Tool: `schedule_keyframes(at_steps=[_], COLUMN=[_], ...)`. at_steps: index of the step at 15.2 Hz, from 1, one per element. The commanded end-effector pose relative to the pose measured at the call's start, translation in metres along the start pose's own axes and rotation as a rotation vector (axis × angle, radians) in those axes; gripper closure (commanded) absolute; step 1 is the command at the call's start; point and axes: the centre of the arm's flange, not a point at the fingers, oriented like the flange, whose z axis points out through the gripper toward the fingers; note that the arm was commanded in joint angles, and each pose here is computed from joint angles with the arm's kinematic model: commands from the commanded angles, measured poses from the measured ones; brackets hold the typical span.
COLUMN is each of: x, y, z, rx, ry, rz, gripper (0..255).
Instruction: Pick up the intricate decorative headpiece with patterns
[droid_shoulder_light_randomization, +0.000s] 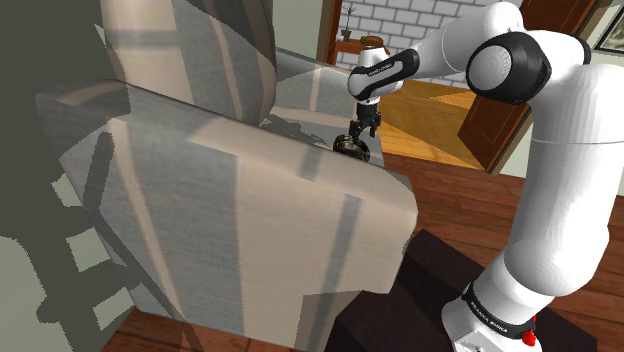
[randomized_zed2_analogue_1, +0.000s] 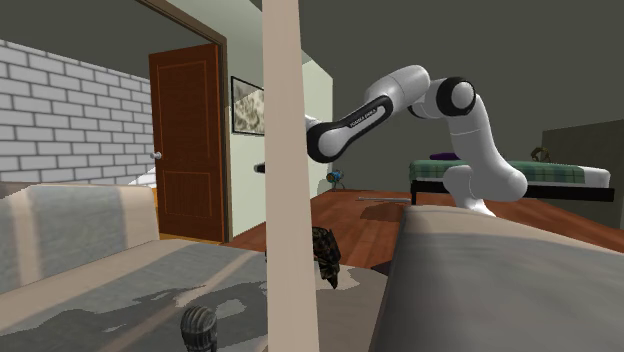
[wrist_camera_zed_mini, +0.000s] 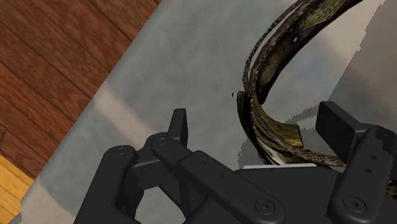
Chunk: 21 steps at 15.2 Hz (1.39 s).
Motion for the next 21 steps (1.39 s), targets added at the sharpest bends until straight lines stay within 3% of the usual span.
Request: schedule_keyframes(at_steps=[1,7,8,17,21], x=[0.003,0.004,0.004,0.004,0.003], y=[-0.001,-0.005,-0.005,-0.005,-0.001], z=[0.009,0.033,0.033,0.033,0.012], rx=[0.0,0.0,0.0,0.0,0.0], ry=[0.0,0.0,0.0,0.0,0.0], rz=[0.0,0.0,0.0,0.0,0.0], gripper=[0,0,255,255,255])
